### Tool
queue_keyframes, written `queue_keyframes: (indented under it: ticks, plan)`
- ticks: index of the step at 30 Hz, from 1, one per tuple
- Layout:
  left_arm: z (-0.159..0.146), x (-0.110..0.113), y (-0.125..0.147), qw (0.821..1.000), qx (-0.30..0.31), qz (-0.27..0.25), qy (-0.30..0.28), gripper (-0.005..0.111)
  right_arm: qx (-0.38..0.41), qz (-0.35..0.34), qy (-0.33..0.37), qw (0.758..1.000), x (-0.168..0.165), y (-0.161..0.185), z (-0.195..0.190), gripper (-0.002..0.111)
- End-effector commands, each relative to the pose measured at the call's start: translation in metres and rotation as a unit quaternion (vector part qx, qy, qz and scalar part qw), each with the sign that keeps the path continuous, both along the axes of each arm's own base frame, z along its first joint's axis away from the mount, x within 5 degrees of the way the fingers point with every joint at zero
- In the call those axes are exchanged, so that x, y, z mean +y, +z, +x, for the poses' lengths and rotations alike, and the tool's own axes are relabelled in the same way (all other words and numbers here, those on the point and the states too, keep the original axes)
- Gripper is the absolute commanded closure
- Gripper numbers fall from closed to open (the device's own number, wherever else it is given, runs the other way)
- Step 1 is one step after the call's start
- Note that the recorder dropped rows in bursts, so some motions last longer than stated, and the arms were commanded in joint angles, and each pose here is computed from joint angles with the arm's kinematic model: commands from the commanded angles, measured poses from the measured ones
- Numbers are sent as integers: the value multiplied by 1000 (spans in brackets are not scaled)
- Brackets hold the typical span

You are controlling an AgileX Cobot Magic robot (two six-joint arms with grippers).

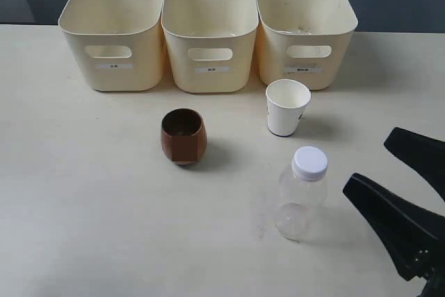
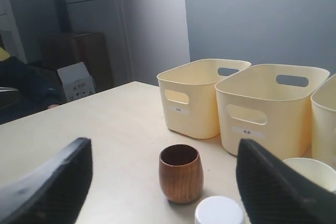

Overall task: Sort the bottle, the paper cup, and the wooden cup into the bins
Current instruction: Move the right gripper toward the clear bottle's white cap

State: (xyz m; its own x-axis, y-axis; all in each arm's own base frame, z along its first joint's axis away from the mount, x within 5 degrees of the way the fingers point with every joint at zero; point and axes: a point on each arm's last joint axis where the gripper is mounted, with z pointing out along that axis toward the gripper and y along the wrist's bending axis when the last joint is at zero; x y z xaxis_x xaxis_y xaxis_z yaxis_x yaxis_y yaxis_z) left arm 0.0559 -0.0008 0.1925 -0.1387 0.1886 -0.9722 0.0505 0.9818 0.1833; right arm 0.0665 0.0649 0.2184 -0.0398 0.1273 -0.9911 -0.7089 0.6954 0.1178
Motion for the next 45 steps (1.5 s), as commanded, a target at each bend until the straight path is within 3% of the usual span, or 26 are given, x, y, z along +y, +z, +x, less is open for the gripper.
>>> queue_keyframes:
  ticks: [1, 21, 45]
  plan:
    - [0, 0, 0, 1000, -5, -1, -2, 107, 4, 0, -21, 1000, -2, -1, 5, 36]
    - [0, 0, 0, 1000, -5, -1, -2, 107, 18, 7, -75, 997, -7, -4, 25, 36]
    - [0, 0, 0, 1000, -5, -1, -2, 107, 113, 3, -18, 993, 11, -23, 58, 36]
